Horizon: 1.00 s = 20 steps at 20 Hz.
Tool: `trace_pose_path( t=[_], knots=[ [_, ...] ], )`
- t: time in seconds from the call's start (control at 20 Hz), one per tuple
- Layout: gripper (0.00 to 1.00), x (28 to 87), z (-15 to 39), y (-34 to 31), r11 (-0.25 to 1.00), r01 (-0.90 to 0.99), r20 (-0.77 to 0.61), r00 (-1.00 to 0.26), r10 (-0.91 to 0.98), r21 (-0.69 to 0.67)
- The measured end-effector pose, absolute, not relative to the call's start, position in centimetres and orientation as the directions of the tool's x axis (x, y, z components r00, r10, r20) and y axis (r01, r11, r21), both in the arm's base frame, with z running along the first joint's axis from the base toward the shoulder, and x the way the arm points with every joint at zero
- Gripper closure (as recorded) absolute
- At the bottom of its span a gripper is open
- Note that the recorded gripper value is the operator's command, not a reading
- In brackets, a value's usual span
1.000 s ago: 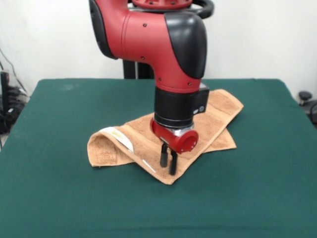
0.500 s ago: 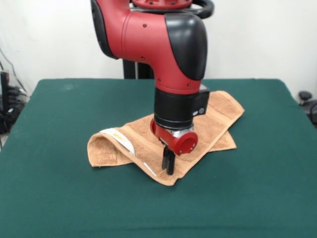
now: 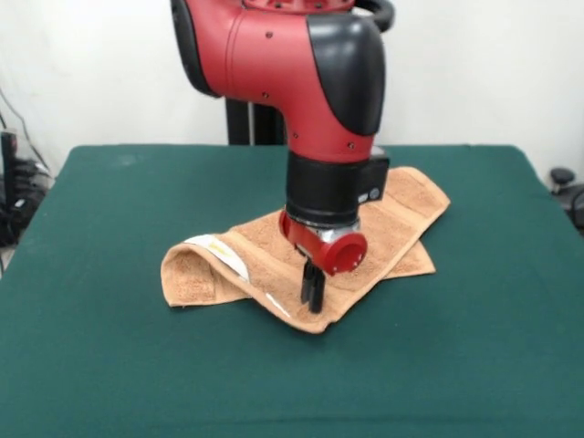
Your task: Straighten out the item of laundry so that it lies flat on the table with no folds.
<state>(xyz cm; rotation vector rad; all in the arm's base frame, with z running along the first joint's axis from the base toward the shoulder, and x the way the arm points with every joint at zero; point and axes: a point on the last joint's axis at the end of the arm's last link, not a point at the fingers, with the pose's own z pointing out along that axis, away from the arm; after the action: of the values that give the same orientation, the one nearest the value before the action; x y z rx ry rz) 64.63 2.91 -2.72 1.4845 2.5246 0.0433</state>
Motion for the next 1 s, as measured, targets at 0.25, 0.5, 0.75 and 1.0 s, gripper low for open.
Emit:
trace_pose_path(
  t=[0.25,0.5,0.75,1.0],
  knots=[
    [1.0,63.7,1.3,2.7,0.493,0.858,-0.178,-0.468,0.865,0.141],
    [1.0,62.5,4.4,1.9,0.488,0.864,-0.175,-0.465,0.868,0.122],
    [1.0,61.2,5.8,0.3,0.484,0.87,-0.171,-0.465,0.869,0.095],
    [1.0,59.4,5.9,-1.9,0.484,0.874,-0.17,-0.471,0.866,0.044]
  ],
)
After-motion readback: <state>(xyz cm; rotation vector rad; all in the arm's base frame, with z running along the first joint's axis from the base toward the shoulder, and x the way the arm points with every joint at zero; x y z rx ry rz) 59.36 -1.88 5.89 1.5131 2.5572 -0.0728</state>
